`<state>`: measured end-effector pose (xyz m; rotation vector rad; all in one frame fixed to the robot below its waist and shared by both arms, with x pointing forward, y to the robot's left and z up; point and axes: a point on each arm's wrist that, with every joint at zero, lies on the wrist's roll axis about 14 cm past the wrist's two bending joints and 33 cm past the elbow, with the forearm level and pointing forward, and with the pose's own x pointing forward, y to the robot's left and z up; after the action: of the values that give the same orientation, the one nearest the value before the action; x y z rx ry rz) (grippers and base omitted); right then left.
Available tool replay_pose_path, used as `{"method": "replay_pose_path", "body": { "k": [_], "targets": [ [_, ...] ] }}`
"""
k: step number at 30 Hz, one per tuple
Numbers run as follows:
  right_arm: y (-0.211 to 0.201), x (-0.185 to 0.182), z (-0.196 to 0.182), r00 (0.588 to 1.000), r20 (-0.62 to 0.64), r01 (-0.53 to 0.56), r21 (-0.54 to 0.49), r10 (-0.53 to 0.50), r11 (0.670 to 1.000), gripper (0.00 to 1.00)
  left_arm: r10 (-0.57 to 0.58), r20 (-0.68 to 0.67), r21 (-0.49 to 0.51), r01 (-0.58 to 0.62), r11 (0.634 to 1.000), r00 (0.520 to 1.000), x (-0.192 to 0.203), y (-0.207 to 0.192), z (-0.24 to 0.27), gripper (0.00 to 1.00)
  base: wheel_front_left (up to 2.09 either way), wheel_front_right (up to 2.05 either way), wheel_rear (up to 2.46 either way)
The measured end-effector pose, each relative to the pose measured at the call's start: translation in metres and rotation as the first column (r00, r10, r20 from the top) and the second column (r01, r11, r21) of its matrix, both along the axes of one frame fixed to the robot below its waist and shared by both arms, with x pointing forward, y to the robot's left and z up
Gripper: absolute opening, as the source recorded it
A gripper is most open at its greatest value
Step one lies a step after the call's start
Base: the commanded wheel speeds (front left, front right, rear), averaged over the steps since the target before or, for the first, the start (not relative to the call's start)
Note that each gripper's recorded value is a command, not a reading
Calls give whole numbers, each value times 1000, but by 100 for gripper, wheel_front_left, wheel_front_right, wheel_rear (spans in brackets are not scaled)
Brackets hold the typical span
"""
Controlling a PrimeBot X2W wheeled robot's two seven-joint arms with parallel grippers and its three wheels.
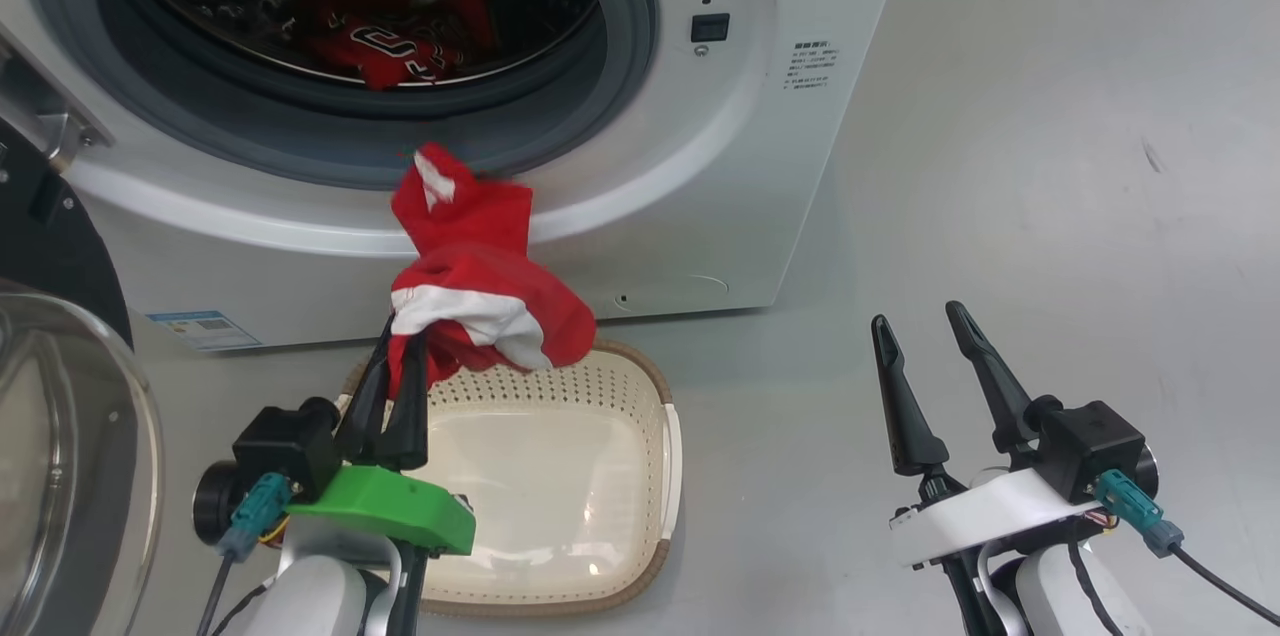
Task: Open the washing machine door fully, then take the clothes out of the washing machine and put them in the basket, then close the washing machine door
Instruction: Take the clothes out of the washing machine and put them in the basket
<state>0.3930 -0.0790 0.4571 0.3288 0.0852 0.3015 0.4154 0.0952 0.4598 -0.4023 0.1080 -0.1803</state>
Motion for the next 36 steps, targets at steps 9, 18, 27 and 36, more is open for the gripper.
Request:
{"method": "replay_pose_path", "body": {
  "k": [9,18,27,36],
  "targets": [
    [3,5,-12,999,-31,-8,7,8,1000,100,9,-160,29,-5,1000,987,-5,0,-54,0,0,0,0],
    [-3,24,-22,999,-40,9,5,-9,1000,100,-41,-356,68,69,995,934,-4,-14,-122,0,0,0,0],
    [-14,41,-40,997,-66,34,-10,-34,999,100,-61,-583,77,130,988,810,-11,-20,-193,0,0,0,0],
    [-24,52,-59,994,-97,54,-29,-57,998,100,-67,-721,68,167,984,689,-20,-25,-241,0,0,0,0]
  ]
}}
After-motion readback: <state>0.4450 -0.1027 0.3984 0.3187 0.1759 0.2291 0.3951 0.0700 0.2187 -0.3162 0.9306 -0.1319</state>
